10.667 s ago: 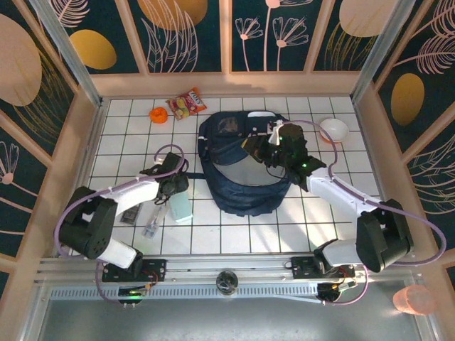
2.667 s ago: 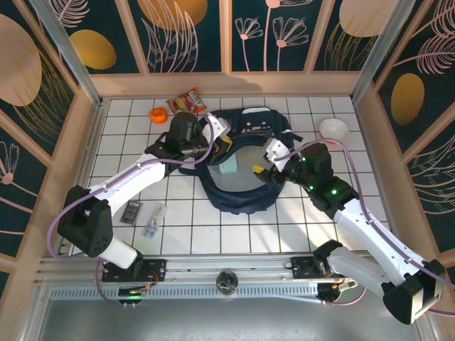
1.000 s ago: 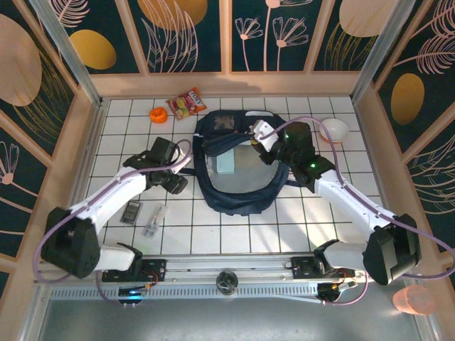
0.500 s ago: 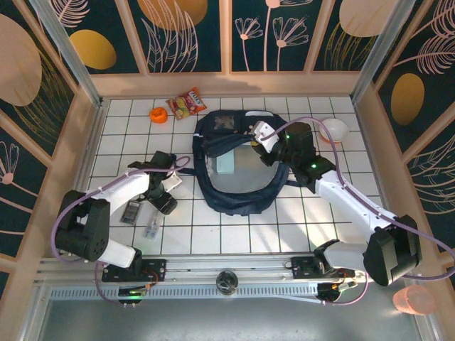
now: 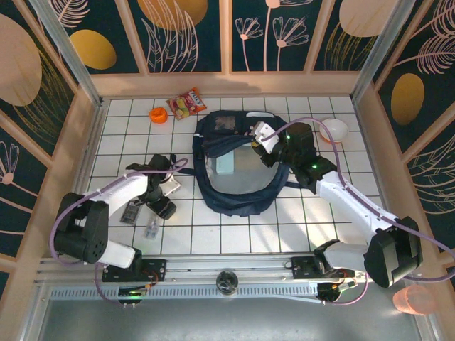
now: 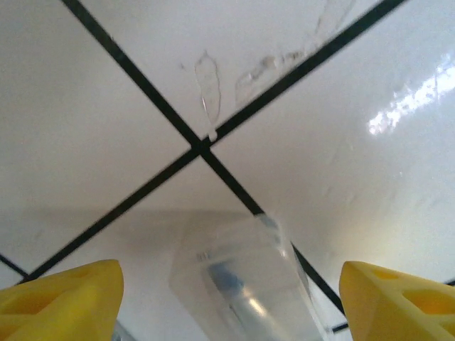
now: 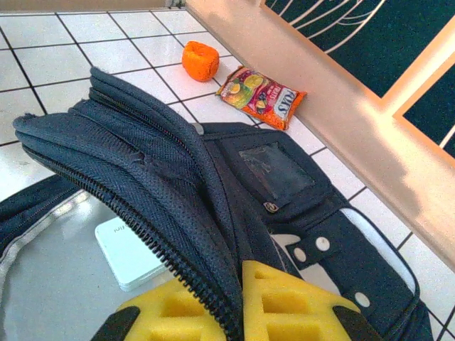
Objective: Pack the student bag
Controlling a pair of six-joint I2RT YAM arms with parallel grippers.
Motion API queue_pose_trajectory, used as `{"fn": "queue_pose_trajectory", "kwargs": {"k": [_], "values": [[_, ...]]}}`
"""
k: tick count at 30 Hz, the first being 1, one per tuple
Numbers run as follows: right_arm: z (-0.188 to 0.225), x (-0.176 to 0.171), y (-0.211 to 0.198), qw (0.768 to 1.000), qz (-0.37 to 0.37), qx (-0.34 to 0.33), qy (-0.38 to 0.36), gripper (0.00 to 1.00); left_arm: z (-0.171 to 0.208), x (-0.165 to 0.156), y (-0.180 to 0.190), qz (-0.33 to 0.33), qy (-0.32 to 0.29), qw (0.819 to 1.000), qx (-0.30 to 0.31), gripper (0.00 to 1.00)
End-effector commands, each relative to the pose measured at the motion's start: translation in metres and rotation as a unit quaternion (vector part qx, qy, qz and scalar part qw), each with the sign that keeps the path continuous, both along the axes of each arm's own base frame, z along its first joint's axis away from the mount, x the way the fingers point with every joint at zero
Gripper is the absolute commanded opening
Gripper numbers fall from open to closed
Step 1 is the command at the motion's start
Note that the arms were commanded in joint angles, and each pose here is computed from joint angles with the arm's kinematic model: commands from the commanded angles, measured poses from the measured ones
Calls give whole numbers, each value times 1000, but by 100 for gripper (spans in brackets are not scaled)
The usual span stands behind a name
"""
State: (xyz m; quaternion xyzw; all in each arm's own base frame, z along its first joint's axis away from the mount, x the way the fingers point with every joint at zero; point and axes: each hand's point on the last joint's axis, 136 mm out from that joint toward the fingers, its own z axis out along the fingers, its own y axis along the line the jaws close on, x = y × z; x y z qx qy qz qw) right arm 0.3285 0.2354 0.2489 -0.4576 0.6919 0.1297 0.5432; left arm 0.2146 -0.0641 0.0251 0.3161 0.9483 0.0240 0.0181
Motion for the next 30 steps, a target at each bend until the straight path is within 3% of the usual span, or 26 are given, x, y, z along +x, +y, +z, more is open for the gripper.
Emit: {"fn": "queue_pose_trajectory", "kwargs": {"k": [1, 4, 10, 15, 21, 30], "values": [[31, -9, 3, 999, 17, 37, -30, 0, 2, -26, 4, 8, 34, 999, -3, 79], [32, -10, 3, 999, 17, 38, -31, 0, -2, -40, 8, 3, 57, 998, 2, 79], [35, -13, 2, 999, 17, 41, -32, 0, -9, -40, 14, 10, 62, 998, 23, 79], [36, -14, 0, 999, 14, 41, -33, 0, -15, -26, 12, 13, 45, 999, 25, 58], [36, -14, -1, 999, 13, 39, -35, 0, -21, -22, 12, 9, 46, 998, 29, 63], [42, -16, -3, 998, 11, 42, -40, 0, -3, 1, -2, -8, -5, 1000, -7, 44]]}}
